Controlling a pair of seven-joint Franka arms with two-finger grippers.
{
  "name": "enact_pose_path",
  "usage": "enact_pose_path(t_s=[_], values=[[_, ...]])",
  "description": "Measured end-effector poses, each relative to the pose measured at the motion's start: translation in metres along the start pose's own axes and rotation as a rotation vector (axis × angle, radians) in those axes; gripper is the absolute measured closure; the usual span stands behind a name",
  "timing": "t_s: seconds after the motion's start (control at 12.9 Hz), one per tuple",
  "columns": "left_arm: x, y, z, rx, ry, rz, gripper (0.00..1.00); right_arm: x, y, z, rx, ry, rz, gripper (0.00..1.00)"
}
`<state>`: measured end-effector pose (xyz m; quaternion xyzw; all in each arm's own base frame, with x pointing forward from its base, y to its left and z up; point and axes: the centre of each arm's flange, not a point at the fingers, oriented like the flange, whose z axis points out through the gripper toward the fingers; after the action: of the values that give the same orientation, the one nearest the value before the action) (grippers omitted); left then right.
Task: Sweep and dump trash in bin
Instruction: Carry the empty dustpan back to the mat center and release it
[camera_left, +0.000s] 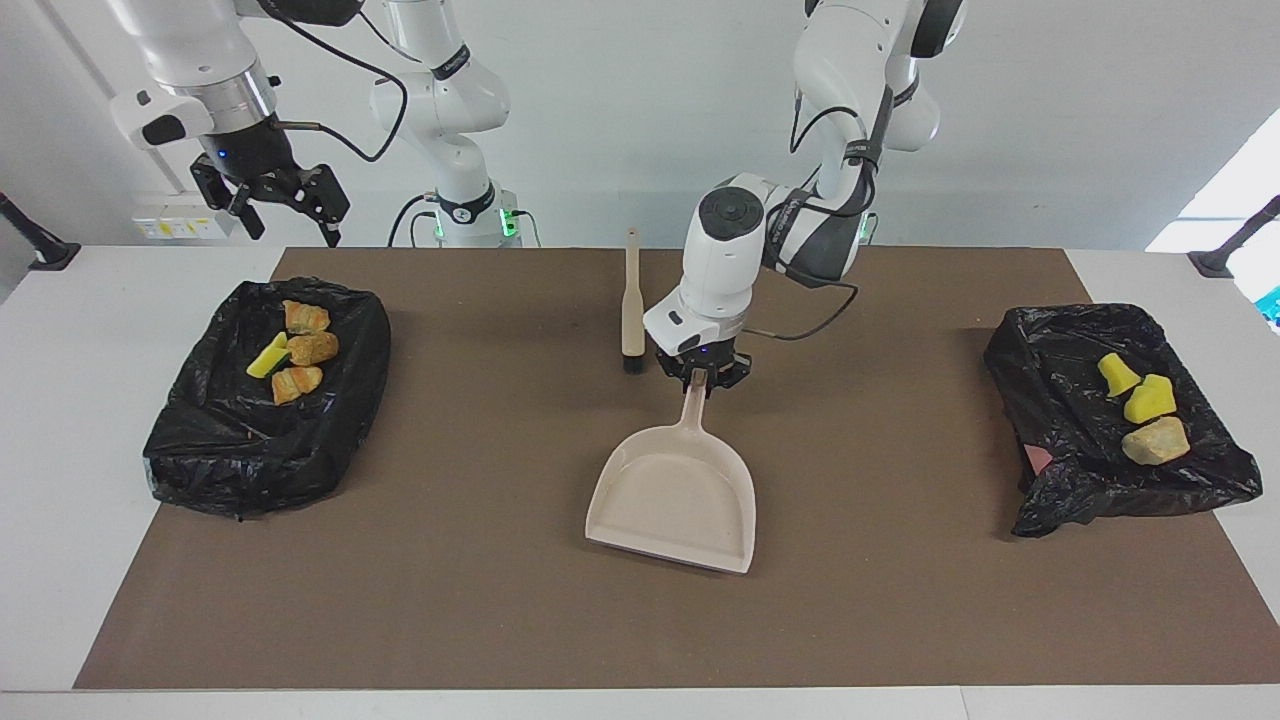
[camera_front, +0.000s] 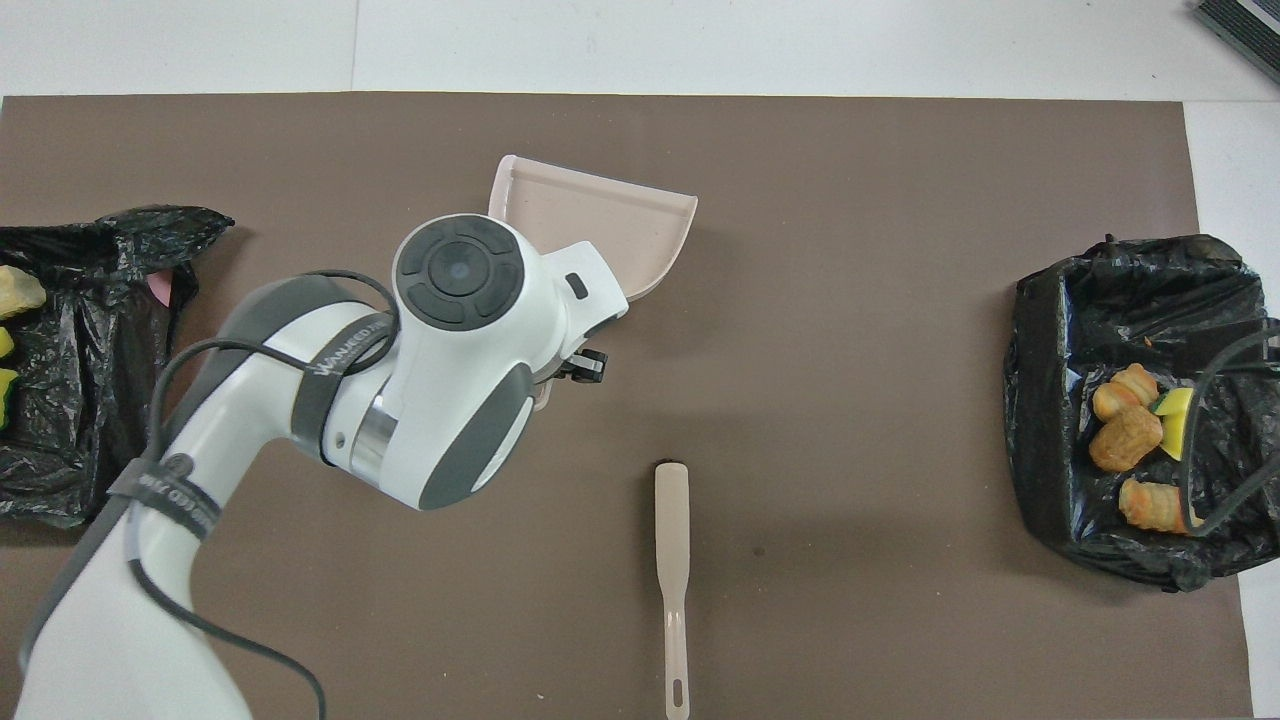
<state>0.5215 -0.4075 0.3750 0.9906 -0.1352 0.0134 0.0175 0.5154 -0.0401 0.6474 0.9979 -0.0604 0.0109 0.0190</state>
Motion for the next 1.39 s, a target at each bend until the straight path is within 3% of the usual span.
enact_pose_path(t_s=[0.46,0.85,0.93,1.39], values=[[0.001,0.01,0.006,-0.009,0.02,-0.123,0.66,0.0,-0.001,0.0,0.0,0.0,-0.002,0.0],[0.003,0.009,0.001,-0.013,0.031,-0.141,0.04,0.0,-0.002,0.0,0.0,0.0,-0.005,0.0],[0.006,0.005,-0.004,-0.015,0.039,-0.148,0.0,0.0,-0.003,0.0,0.0,0.0,-0.005,0.0],[0.032,-0.081,-0.066,-0.005,0.067,-0.234,0.0,0.0,-0.003,0.0,0.0,0.0,-0.006,0.0]])
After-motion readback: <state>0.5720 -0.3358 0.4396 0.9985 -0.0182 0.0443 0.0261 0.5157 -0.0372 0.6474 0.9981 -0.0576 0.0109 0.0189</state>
